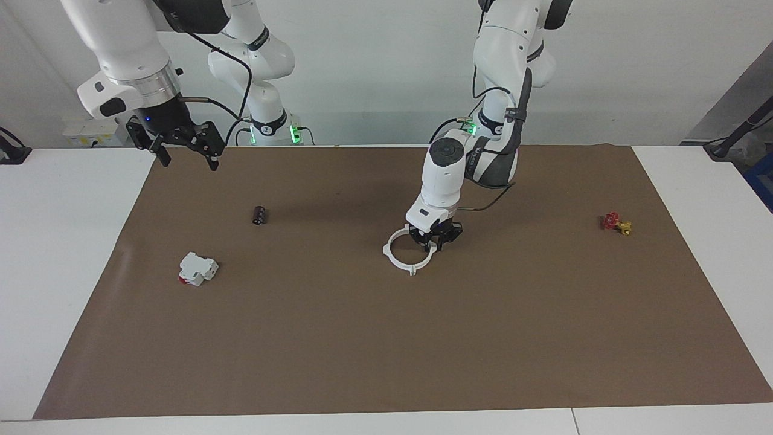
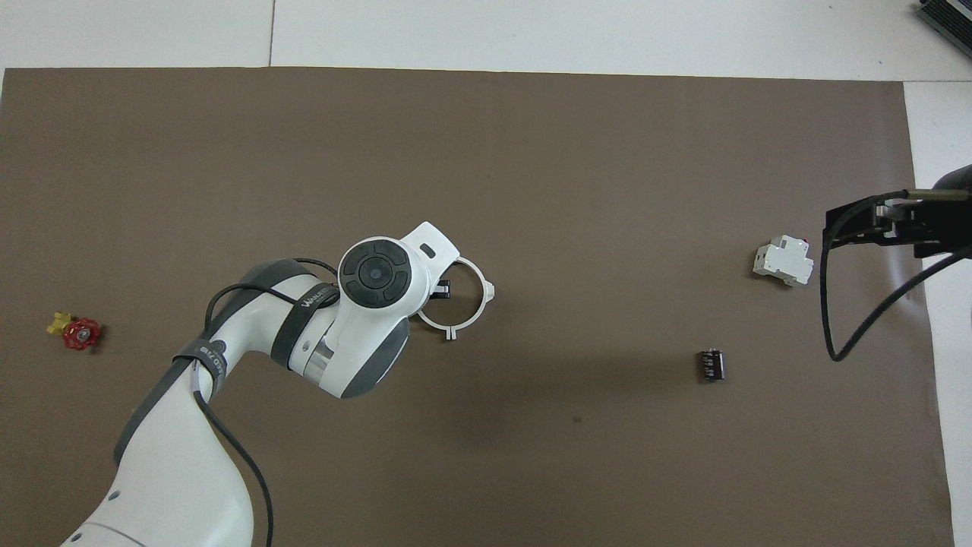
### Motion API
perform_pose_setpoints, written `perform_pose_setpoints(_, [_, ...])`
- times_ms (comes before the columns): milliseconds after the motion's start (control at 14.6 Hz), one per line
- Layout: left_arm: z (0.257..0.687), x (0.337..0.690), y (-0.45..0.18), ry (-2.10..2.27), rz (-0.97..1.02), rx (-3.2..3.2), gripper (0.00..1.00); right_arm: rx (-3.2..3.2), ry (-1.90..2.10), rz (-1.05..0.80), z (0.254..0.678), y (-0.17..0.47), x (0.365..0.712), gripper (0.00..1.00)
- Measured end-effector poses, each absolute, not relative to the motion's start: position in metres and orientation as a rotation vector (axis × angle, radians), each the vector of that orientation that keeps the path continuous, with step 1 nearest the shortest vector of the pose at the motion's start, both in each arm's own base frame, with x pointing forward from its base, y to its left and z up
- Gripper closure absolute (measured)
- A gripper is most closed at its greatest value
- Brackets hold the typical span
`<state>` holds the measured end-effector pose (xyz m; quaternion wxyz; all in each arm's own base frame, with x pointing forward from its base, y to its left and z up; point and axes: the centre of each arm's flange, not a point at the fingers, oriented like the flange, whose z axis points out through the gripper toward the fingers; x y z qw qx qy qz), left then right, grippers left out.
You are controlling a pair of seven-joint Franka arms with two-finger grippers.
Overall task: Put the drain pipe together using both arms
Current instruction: 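Press the held clamp half against the placed half with the left gripper, then open the left gripper and pull it back from the joined ring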
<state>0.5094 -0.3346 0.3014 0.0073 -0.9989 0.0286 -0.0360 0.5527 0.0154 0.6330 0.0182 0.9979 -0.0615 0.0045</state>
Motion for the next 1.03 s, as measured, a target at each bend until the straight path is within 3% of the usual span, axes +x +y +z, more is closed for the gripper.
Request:
perform_pose_setpoints(69, [0.301, 0.509, -0.335, 0.089, -0.113, -3.124, 0.62, 3.099, -0.191, 0.014, 0.633, 0.015, 0.553, 0.0])
perform_pose_setpoints(206, [0.302, 0.51, -0.335, 0.088, -0.115, -3.125, 0.48, 3.099, -0.191, 0.014, 0.633, 0.015, 0.553, 0.0])
perform_pose_setpoints(343, [0.302, 0.51, -0.335, 0.088, -0.119, -3.126, 0.43, 3.099, -0.191, 0.014, 0.633, 0.015, 0.553, 0.0])
perform_pose_setpoints(618, [0.315, 0.514, -0.333, 0.078, -0.15, -3.135, 0.01, 3.099, -0.191, 0.014, 0.633, 0.015, 0.553, 0.0])
perform_pose_setpoints(1030, [0.382, 0.533, -0.263, 0.161, -0.123, -3.101, 0.0, 3.099, -0.189, 0.014, 0.633, 0.016, 0.553, 0.0])
